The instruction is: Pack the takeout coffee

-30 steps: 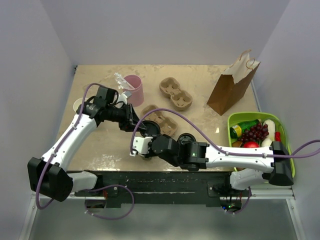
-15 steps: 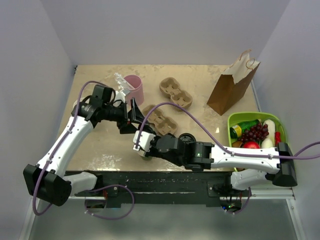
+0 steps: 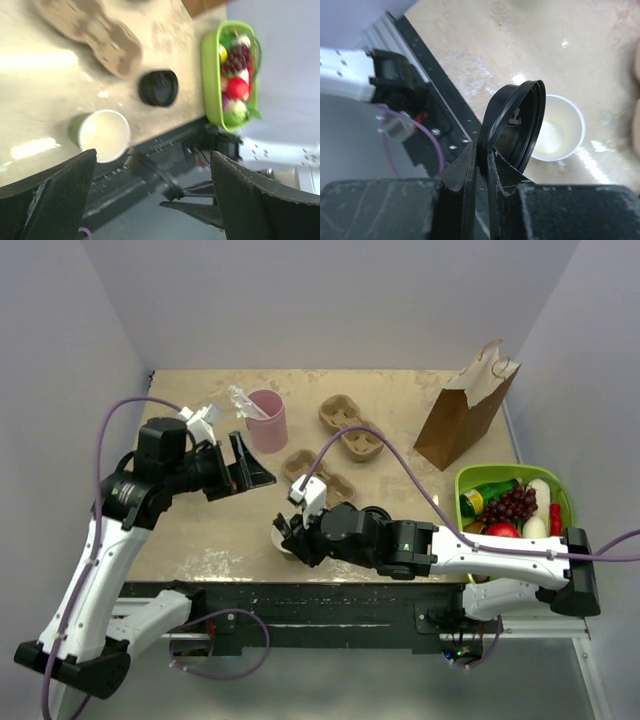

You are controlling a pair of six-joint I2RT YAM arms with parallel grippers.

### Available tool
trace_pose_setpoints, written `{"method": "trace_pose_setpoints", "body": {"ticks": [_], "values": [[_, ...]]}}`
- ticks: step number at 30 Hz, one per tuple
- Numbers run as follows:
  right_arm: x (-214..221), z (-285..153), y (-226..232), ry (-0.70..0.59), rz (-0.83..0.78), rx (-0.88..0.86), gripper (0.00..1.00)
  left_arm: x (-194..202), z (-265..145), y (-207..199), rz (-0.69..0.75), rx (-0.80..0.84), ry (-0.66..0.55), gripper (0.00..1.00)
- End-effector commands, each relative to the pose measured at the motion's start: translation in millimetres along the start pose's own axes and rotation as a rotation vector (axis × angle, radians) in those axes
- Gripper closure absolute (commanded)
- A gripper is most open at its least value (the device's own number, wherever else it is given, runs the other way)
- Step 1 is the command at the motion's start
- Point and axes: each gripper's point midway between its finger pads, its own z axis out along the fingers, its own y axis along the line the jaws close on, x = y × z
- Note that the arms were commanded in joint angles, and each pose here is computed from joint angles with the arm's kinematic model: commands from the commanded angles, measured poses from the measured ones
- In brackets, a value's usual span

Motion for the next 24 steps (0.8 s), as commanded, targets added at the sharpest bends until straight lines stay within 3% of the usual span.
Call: {"method": "trace_pose_setpoints", "body": {"ticks": [1, 5, 10, 15, 19, 24], "values": [[-17, 2, -1, -0.024, 0.333, -0.086, 0.90, -19, -27, 29, 0.051, -0.173, -0.221, 0.00], [-22, 13, -12, -0.044, 0.457, -0.192, 0.89, -5, -32, 41, 0.044, -0.159, -0.269, 0.00], [-19, 25, -27, -0.035, 0.482, -0.145, 0.90, 36, 2, 66, 0.022, -0.128, -0.110, 0.00], [-10, 30, -35, -0.030, 0.557, -0.161, 0.89, 84, 35, 64, -0.062, 0.123, 0.012, 0.01], [2, 35, -42, -0.005, 0.573, -0.162, 0.87, 93, 44, 61, -0.078, 0.217, 0.018, 0.00], [15, 41, -53, 0.020, 0.607, -0.148, 0.87, 98, 50, 70, -0.094, 0.198, 0.030, 0.00]]}}
